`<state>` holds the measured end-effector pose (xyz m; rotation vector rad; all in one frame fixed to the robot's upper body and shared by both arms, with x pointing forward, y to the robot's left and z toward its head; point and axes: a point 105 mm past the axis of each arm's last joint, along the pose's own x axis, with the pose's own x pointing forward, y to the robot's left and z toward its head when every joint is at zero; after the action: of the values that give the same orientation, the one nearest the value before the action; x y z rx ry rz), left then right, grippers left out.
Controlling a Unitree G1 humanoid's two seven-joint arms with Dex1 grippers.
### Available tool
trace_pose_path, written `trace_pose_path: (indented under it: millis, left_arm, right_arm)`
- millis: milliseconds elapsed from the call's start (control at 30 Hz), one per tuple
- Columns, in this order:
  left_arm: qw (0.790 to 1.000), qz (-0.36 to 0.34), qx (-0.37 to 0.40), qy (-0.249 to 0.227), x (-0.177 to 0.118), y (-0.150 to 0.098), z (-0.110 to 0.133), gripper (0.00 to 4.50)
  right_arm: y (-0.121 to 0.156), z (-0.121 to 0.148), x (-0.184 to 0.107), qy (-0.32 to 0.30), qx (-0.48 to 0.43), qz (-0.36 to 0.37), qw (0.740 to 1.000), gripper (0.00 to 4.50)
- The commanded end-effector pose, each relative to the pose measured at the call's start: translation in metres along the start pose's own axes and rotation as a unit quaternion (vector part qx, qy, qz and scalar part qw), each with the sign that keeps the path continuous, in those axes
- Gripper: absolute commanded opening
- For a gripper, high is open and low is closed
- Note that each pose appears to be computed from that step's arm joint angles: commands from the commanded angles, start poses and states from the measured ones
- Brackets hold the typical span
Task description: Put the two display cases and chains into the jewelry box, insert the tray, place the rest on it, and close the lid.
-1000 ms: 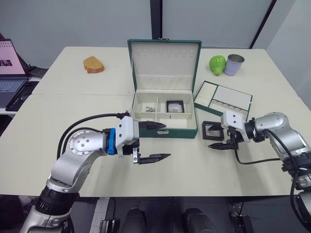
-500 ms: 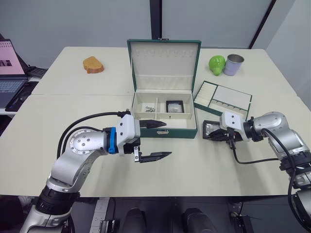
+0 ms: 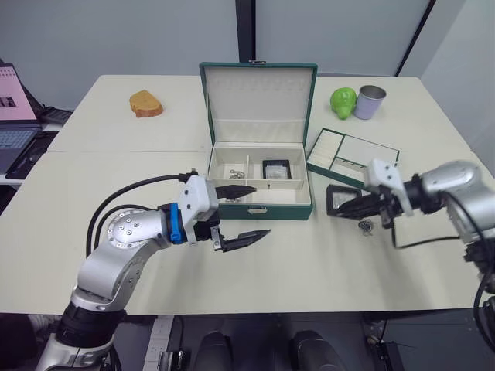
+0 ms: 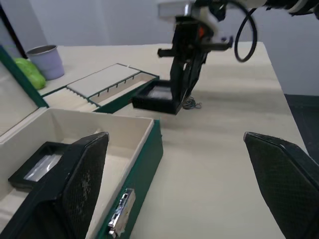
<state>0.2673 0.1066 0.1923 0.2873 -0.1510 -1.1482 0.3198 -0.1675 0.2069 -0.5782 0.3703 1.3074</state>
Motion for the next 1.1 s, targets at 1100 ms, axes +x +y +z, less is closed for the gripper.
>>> trace_pose_path:
  millis: [1100]
  left_arm:
    - [0.975, 0.215, -0.049, 0.01, -0.061, -0.003, -0.004, 4.5]
  right_arm:
    - [-0.023, 0.086, 0.109, 0.027, 0.029, 0.148, 0.988, 0.03]
